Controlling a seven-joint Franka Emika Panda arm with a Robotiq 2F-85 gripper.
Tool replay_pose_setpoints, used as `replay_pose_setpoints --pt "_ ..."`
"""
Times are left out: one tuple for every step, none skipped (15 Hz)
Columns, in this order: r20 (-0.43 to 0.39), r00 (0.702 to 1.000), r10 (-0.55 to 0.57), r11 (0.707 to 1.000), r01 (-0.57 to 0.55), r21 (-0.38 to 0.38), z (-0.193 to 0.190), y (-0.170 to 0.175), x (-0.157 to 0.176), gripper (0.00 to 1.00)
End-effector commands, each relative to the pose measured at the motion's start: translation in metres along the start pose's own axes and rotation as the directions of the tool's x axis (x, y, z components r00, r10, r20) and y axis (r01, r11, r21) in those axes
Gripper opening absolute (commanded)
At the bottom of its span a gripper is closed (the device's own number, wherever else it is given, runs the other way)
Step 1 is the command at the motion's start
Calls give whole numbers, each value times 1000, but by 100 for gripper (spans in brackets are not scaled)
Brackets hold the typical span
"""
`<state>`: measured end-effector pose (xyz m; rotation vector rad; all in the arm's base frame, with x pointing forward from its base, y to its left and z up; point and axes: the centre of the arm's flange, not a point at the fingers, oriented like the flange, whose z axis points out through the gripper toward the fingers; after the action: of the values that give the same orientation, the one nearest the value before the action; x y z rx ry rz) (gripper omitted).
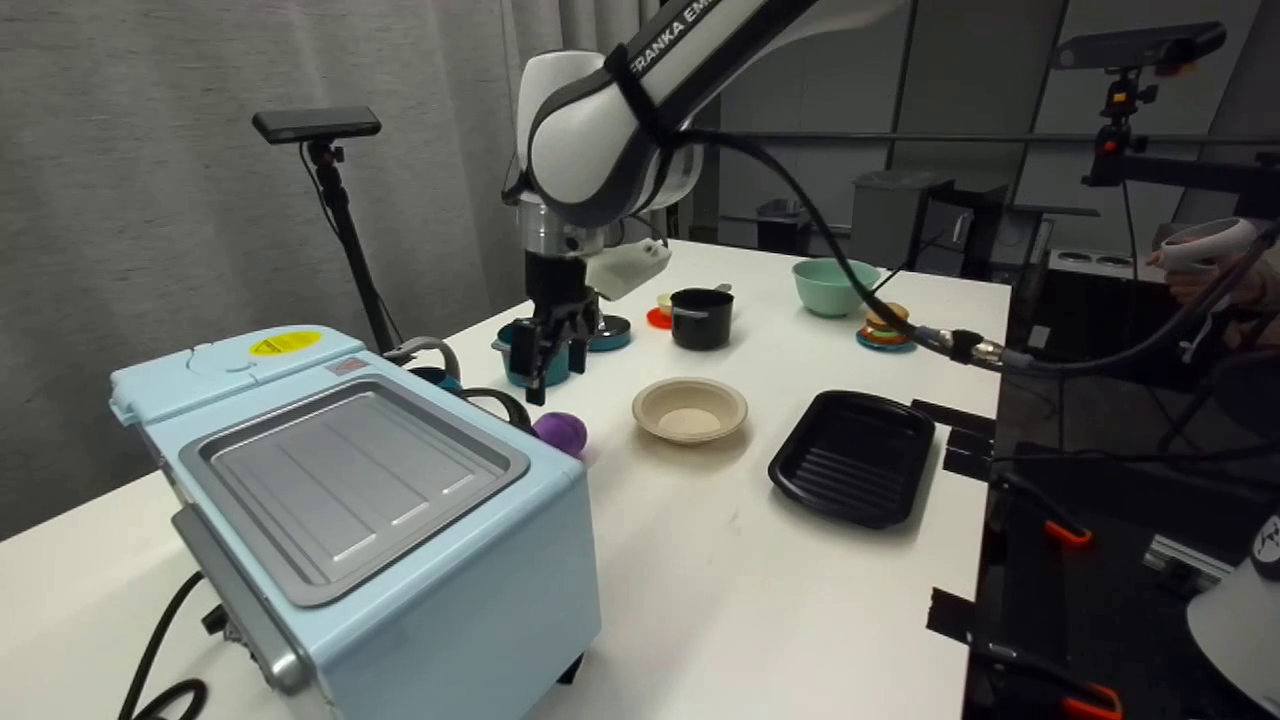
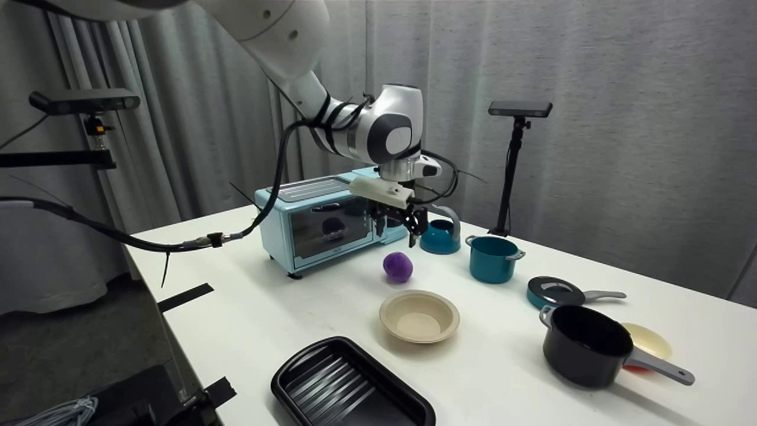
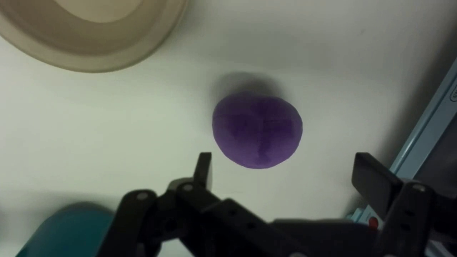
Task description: Put the purple plush toy on the bowl
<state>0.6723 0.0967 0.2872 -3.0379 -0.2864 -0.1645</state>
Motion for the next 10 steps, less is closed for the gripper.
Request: replay_pose_setpoints --pt "55 998 -15 999 13 33 45 -8 40 100" --pt "70 997 -17 999 14 32 58 -10 42 100" --pt "80 997 -20 999 18 33 67 -13 43 100" --pt "92 995 -23 999 20 33 76 -15 43 100" --pt "101 995 -25 999 22 34 83 -18 43 99" --pt "102 994 -30 999 27 34 86 -22 43 75" --pt "102 994 -34 999 30 37 87 -25 44 75" --pt "102 994 -36 999 32 41 87 -27 45 71" --pt "99 994 -38 998 34 45 85 -30 46 61" --pt "94 995 -38 998 34 46 81 -32 46 54"
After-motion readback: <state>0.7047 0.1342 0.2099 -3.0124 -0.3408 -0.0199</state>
